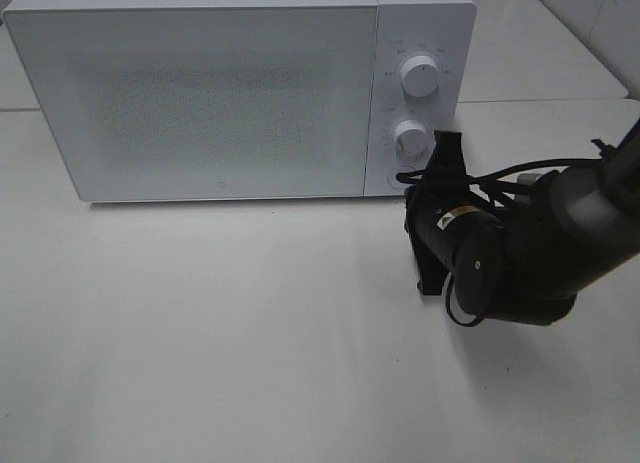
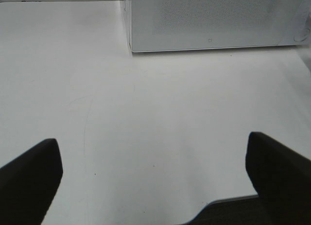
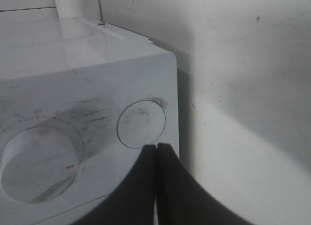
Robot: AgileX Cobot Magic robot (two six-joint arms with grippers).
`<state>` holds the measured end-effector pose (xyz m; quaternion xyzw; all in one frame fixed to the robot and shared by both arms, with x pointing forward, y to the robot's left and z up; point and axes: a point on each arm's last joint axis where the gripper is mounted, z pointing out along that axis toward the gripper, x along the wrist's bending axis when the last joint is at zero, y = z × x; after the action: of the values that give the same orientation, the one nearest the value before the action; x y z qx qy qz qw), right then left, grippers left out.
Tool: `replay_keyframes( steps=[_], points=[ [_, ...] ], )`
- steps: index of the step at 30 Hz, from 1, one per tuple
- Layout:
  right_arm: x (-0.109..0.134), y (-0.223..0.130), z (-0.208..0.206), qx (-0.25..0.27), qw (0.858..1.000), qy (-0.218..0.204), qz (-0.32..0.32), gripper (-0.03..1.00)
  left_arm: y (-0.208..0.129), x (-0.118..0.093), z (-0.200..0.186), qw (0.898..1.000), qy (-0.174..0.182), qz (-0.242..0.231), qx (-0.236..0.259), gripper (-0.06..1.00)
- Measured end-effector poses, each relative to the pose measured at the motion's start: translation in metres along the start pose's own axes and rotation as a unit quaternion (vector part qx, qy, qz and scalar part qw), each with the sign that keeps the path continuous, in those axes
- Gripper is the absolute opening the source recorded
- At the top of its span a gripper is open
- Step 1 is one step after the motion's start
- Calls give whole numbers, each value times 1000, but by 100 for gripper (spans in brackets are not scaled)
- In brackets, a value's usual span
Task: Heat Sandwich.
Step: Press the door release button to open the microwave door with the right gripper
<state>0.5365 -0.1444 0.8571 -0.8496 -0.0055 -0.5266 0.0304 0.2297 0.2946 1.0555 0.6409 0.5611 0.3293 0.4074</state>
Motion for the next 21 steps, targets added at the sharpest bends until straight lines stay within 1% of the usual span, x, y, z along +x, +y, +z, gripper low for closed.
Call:
replay_keyframes(
  steps=[3, 11, 21],
  points=[
    [1, -3, 12, 0, 1000, -6, 7, 2, 0, 0, 0, 1000, 0, 0, 0, 96],
    [5, -4, 31, -8, 1000, 0, 18, 2, 0, 0, 0, 1000, 0, 0, 0, 96],
    [8, -1, 42, -15, 1000, -5, 14, 2, 0, 0, 0, 1000, 0, 0, 0, 96]
  ],
)
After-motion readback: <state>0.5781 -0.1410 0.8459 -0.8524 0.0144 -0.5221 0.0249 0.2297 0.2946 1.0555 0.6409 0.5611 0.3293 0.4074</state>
